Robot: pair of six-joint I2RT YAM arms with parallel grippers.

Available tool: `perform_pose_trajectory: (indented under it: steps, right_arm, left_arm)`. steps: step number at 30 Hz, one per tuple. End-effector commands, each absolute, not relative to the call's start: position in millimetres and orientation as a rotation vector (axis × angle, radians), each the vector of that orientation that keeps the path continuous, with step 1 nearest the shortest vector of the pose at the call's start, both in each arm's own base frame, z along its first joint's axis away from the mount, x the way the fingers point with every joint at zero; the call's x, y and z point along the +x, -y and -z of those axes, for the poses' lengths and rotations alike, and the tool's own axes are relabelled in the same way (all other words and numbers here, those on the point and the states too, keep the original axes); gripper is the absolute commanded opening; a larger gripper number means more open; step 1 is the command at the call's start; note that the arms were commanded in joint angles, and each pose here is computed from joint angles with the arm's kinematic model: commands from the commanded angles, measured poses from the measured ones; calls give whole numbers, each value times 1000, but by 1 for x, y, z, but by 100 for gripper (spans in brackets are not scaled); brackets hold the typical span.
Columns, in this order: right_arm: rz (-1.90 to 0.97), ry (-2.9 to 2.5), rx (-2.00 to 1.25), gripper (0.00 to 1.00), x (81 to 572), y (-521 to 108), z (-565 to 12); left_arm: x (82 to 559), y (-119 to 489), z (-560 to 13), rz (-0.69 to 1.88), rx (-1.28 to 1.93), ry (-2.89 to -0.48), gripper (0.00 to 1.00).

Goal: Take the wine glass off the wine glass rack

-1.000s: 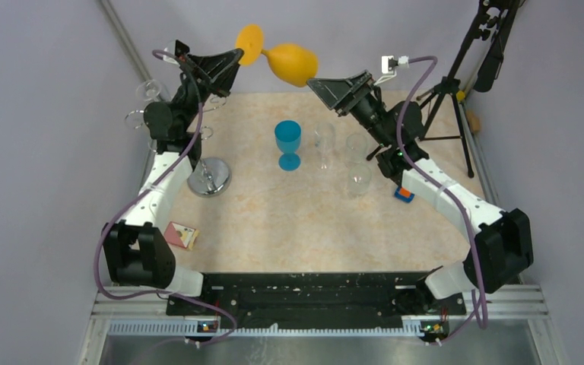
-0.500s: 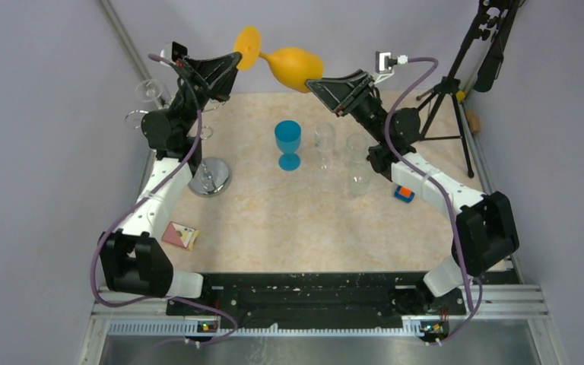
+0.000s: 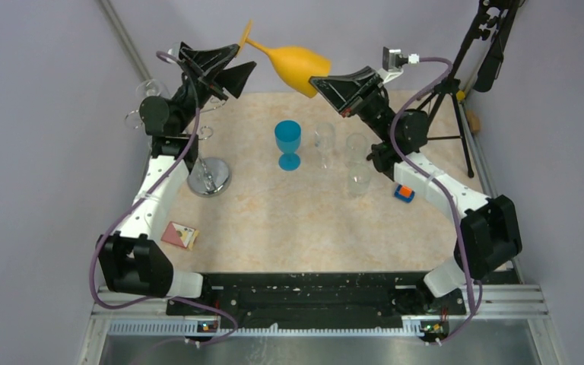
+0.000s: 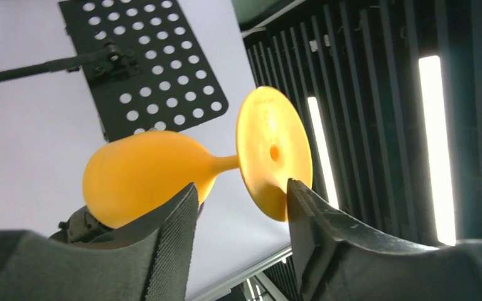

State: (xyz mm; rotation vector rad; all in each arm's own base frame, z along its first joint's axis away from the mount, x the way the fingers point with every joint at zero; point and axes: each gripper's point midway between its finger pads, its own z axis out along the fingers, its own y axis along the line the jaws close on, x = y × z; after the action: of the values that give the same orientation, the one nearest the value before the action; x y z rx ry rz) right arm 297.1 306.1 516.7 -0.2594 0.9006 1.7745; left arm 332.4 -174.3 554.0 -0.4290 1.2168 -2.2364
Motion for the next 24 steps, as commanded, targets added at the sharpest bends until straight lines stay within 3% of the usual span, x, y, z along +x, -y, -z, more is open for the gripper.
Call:
perform_pose_trajectory:
  steps: [1, 9, 12, 24]
  right_arm:
    - [-1624, -880, -161, 0, 299, -289, -530]
    - [-1266, -1150, 44, 0, 345, -264, -494]
    - [-1133, -1267, 19, 0, 351, -259, -476]
    - [-1044, -1419, -550, 0, 282, -275, -439]
  left_arm:
    - [301, 191, -558, 2243, -323, -1364, 62]
    - [300, 195, -548, 2019, -220, -1502, 74]
    - [306, 195, -540, 1916, -193, -1553, 86]
    - [341, 153, -529, 1457, -192, -1602, 91]
